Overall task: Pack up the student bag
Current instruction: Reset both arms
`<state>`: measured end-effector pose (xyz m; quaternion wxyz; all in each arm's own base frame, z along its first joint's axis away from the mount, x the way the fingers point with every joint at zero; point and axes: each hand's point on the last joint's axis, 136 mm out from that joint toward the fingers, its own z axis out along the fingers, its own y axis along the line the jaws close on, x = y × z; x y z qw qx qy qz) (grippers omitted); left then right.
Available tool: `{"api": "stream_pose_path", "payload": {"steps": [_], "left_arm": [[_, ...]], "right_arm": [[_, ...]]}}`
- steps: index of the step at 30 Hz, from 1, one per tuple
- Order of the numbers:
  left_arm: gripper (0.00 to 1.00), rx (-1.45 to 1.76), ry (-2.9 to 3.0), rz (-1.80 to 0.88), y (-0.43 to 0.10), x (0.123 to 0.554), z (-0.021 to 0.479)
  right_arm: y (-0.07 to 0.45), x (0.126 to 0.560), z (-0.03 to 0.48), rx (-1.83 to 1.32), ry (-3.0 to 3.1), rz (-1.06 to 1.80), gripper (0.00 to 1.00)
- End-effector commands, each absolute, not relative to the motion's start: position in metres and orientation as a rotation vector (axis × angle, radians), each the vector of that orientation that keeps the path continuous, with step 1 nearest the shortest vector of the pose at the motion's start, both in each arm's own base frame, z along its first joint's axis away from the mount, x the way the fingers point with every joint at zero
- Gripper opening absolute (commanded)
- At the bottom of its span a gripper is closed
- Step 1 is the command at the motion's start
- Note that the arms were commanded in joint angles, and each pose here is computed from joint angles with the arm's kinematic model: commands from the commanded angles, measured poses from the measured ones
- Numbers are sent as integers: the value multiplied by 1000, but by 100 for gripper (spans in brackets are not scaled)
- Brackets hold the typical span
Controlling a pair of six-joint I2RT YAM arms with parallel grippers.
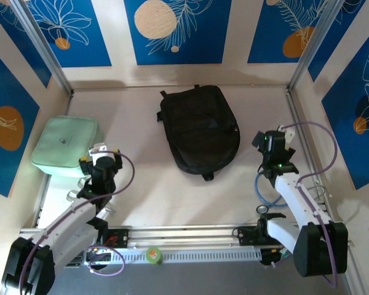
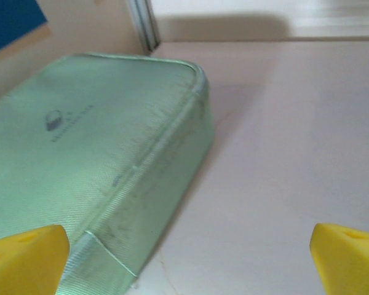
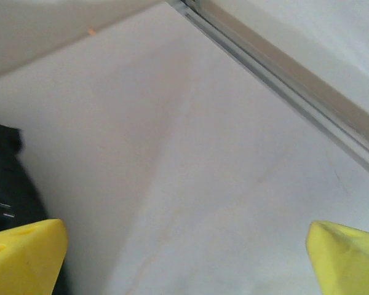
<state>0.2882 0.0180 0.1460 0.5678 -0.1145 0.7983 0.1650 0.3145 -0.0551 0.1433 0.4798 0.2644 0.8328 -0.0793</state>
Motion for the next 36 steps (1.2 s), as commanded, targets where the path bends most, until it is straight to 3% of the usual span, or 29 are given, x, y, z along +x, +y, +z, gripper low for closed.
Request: {"api": "stream_pose_path", "payload": {"steps": [1,8,29,36], "left_arm": [[100,-324,1794,489,39,286,159],[99,-200,1858,434,35,302,132],[99,188,1745,5,-39,360,127],[99,95,1799,3,-21,375,114]], "right_arm": [[-66,325,147,666,1900,-226,99],[-49,343,117,492,2002,-213,99],[2,369,127,113,1851,28,99],[9,382,114,86,1866,74,99]]}}
